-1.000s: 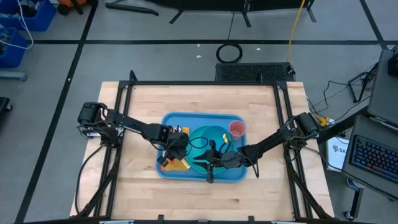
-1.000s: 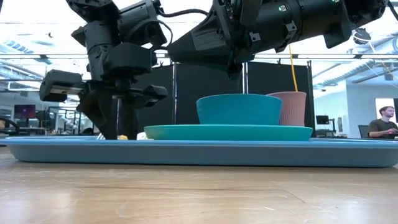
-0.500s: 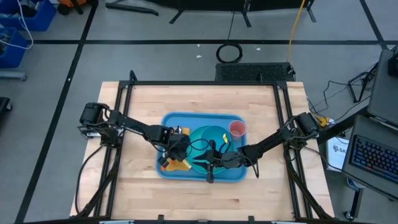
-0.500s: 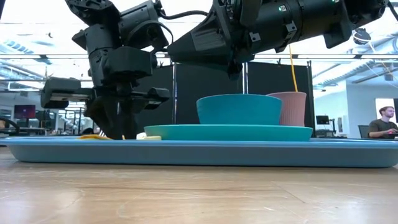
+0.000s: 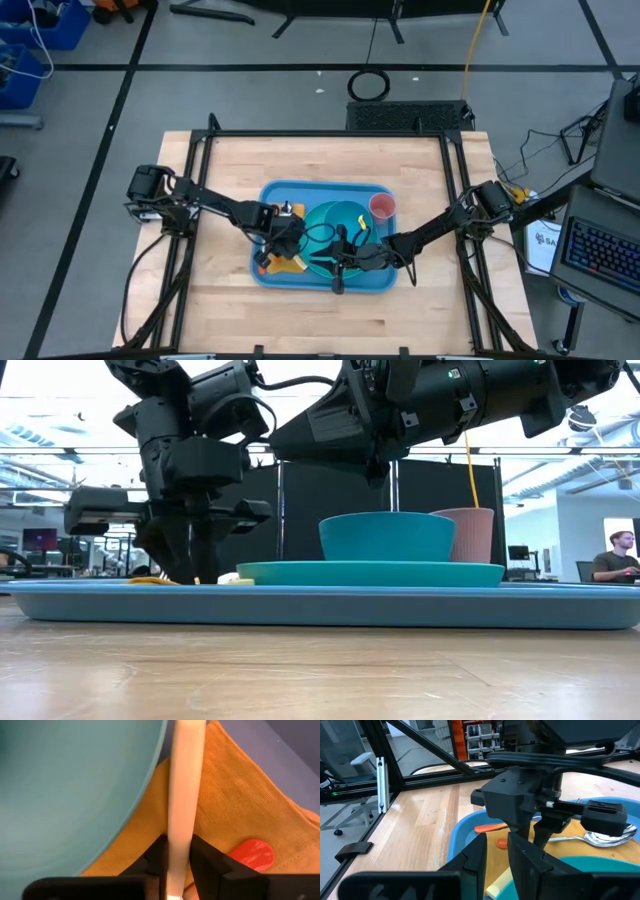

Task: Set up tray
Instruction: Put the knife on the yellow napkin

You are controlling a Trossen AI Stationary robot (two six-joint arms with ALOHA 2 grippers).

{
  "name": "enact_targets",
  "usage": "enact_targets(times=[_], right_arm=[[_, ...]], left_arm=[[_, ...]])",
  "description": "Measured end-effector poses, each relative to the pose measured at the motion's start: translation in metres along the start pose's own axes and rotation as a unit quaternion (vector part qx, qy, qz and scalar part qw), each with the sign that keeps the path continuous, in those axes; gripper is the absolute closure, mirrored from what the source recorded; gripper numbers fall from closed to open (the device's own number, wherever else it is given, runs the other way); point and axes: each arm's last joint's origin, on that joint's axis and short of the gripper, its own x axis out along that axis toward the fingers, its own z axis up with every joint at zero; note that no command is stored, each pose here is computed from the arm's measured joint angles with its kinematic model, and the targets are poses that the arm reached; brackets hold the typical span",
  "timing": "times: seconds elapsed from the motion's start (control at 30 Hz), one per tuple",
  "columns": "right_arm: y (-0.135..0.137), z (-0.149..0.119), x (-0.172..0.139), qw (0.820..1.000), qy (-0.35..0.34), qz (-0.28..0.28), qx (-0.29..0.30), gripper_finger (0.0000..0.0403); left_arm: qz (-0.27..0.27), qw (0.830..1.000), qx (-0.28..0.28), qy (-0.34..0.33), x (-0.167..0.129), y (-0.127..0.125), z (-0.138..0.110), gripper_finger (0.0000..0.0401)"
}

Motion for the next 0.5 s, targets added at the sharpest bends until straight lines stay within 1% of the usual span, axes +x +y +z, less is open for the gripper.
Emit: enact_targets(times=[0.07, 0.17, 0.33, 0.5], right_arm=[[0.0, 0.0, 0.0, 1.0, 0.0, 0.0, 0.0, 0.0332], [0.0, 0.0, 0.0, 1.0, 0.0, 0.0, 0.0, 0.0332], [0.0, 0.0, 0.0, 1.0, 0.0, 0.0, 0.0, 0.0332], [0.0, 0.0, 0.0, 1.0, 0.0, 0.0, 0.0, 0.0332]], left_arm=[[0.0, 1.0, 0.01, 0.003, -0.0001, -0.002, 0.0012, 0.0343], [0.003, 1.0, 0.02, 0.01, 0.0004, -0.0053, 0.0027, 0.0344], [0.007, 1.0, 0.016, 0.018, 0.0006, -0.0079, 0.0034, 0.0319], [0.01, 1.0, 0.018, 0.021, 0.0008, -0.0085, 0.0036, 0.0313]])
